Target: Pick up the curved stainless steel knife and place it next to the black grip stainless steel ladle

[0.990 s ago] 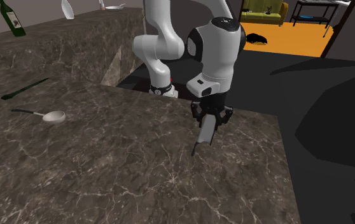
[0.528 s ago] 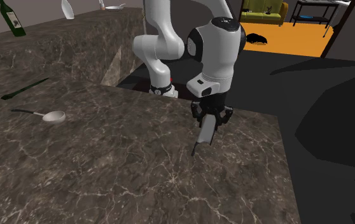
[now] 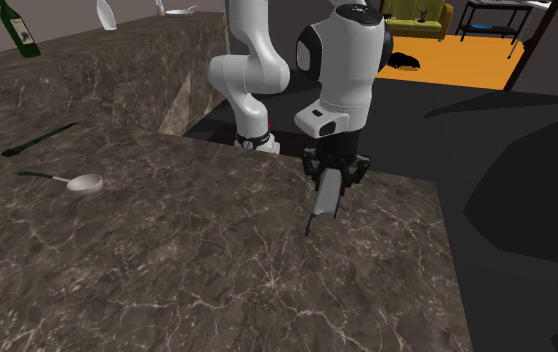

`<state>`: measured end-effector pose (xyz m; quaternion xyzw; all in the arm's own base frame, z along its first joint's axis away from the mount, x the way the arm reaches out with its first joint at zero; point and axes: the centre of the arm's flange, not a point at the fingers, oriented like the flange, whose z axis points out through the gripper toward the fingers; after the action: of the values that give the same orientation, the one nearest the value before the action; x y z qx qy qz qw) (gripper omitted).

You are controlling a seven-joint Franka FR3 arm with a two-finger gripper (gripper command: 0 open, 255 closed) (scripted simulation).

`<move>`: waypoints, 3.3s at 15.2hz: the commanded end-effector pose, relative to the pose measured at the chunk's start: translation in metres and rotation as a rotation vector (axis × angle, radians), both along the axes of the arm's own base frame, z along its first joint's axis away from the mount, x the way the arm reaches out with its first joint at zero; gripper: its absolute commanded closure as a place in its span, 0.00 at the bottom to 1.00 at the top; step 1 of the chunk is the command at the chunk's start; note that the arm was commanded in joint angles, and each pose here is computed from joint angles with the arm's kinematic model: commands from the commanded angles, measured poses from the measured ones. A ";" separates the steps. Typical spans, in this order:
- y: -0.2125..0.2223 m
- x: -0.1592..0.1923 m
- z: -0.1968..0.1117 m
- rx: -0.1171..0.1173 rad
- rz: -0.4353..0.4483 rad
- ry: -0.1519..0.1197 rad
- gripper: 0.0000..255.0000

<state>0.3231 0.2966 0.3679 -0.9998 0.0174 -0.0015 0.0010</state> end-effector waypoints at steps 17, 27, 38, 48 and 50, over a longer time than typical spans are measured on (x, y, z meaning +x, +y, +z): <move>-0.040 0.006 0.078 0.000 0.000 0.001 1.00; -0.171 0.025 0.078 0.000 0.000 0.001 1.00; -0.314 0.046 0.079 0.000 0.000 0.001 1.00; -0.409 0.060 0.068 0.000 0.000 0.001 1.00; -0.409 0.060 0.058 0.000 0.000 0.001 1.00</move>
<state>0.3837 -0.1128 0.4314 -0.9998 0.0175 -0.0010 0.0010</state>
